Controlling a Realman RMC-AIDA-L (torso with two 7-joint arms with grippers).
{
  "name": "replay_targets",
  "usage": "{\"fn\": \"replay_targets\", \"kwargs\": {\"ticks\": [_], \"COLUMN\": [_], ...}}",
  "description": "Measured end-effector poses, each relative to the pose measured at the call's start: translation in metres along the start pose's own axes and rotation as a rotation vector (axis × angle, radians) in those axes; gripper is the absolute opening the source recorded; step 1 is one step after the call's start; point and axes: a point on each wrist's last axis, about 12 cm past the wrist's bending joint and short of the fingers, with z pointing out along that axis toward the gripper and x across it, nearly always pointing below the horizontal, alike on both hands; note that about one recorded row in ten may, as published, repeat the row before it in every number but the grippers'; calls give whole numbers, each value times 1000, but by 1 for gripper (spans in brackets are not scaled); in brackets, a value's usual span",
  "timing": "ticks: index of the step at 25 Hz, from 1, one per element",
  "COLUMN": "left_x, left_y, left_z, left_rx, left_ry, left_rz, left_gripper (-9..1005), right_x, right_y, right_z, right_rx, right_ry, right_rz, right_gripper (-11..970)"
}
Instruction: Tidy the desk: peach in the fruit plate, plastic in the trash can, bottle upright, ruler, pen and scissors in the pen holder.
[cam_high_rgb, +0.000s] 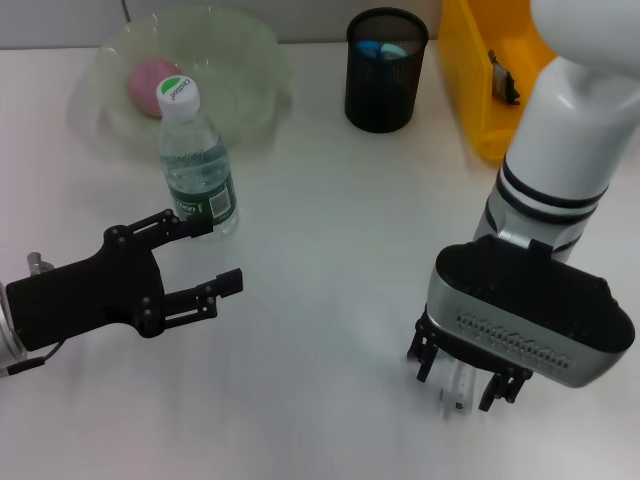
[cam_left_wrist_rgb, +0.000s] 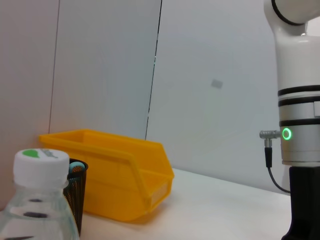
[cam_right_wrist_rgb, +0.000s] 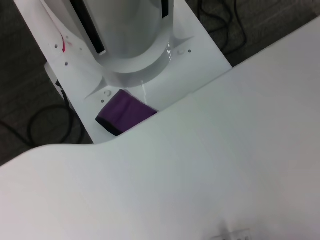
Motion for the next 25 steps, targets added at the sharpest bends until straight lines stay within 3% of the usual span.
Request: {"fn": "replay_targets", "kwargs": {"ticks": [20,25], "left_x": [-3,-3], "left_y": [-1,-1], "left_z": [-6,-7], "left_rx": [5,5], "left_ry": [-9,-10], "left_rz": [-8,-9], "left_gripper": [791,791], "right_x": [-3,-4], "right_y": [1,1], "right_z": [7,7], "right_rx": [27,39], "right_ry": [12,13], "right_rz": [-17,-13], "right_gripper": [631,430]}}
